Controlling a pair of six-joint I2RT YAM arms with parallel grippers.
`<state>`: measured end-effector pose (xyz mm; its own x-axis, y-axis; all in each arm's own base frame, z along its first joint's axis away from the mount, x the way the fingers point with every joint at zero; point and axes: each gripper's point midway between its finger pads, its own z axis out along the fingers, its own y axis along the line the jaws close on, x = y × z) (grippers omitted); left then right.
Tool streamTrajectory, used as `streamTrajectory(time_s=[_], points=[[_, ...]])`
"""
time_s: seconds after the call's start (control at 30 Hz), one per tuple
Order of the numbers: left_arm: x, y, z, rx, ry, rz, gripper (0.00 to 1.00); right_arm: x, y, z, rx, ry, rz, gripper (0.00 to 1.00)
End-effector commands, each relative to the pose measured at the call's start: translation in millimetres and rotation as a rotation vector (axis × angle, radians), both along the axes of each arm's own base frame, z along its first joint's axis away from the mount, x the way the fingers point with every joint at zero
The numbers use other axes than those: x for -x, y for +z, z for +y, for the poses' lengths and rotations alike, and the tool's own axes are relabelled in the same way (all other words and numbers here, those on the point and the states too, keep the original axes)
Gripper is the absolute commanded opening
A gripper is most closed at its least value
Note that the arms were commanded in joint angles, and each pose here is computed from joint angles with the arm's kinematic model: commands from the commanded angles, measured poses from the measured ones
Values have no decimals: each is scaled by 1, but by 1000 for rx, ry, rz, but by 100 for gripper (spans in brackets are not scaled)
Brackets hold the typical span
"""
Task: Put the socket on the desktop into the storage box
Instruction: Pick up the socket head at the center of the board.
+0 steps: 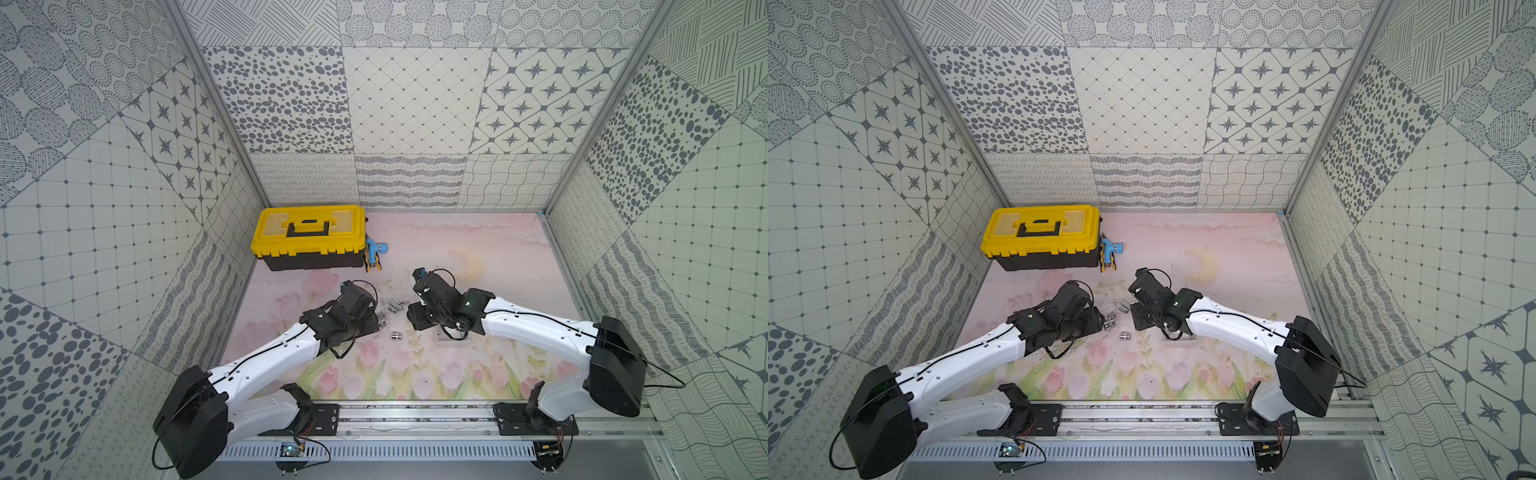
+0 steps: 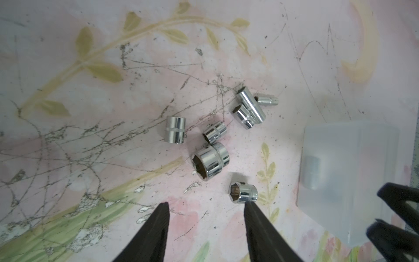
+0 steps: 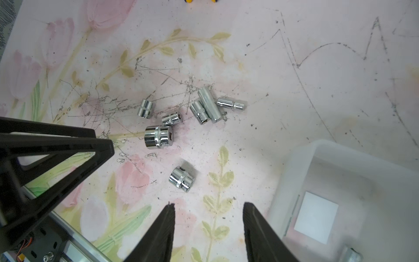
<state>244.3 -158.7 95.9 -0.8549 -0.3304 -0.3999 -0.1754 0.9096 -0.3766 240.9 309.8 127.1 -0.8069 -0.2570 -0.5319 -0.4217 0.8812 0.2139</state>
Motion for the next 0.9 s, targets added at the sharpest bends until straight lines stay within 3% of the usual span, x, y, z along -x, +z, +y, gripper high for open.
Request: streamTrajectory(time_s=[0.0,0.2,0.47,0.87], points=[[3,-13,28,-71,78,63,58,1,3,14,-19,36,1,52],[-25,-16,21,-128,48,83,38,7,2,11,-26,25,9,49],[-63,-33,8,-255,-3,135,42,16,3,2,-59,-4,9,44],[-76,-52,3,-319,-32,207,43,21,4,-12,-57,-24,-6,42]])
